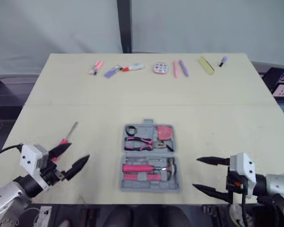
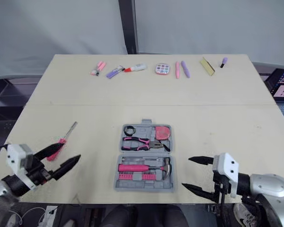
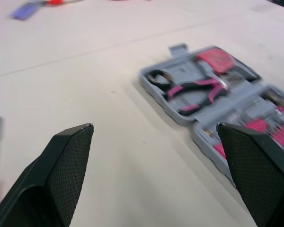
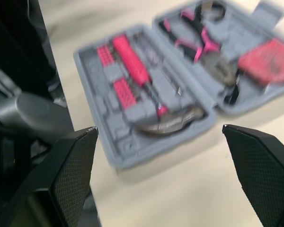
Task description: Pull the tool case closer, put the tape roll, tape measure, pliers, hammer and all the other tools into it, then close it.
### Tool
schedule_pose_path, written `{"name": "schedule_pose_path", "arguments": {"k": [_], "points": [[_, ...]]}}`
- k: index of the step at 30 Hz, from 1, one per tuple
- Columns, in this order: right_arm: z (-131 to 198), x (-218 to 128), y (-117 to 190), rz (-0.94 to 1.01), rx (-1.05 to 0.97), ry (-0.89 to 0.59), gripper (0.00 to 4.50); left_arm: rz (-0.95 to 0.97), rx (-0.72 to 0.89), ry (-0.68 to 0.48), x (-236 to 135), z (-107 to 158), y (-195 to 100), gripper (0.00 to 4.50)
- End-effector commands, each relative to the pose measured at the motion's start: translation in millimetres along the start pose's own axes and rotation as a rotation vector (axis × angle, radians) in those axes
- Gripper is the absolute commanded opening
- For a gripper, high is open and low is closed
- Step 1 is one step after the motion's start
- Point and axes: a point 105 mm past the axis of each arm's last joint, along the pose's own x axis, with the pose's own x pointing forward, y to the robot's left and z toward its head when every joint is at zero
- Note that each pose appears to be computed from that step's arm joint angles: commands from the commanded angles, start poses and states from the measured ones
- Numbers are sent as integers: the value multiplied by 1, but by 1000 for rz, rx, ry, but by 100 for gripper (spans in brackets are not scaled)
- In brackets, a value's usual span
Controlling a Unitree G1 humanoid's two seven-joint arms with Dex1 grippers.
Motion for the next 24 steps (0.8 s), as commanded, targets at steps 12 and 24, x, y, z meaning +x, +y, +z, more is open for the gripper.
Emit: {"name": "schedule_pose_path", "arguments": {"k": [12,24], "points": [[-1,-3,1,62,-34,-15,446,252,105,258,-12,-14,58,450],[-3,-6,-6,27,-48,3,446,251,180,402,9,-8,104,450]]}}
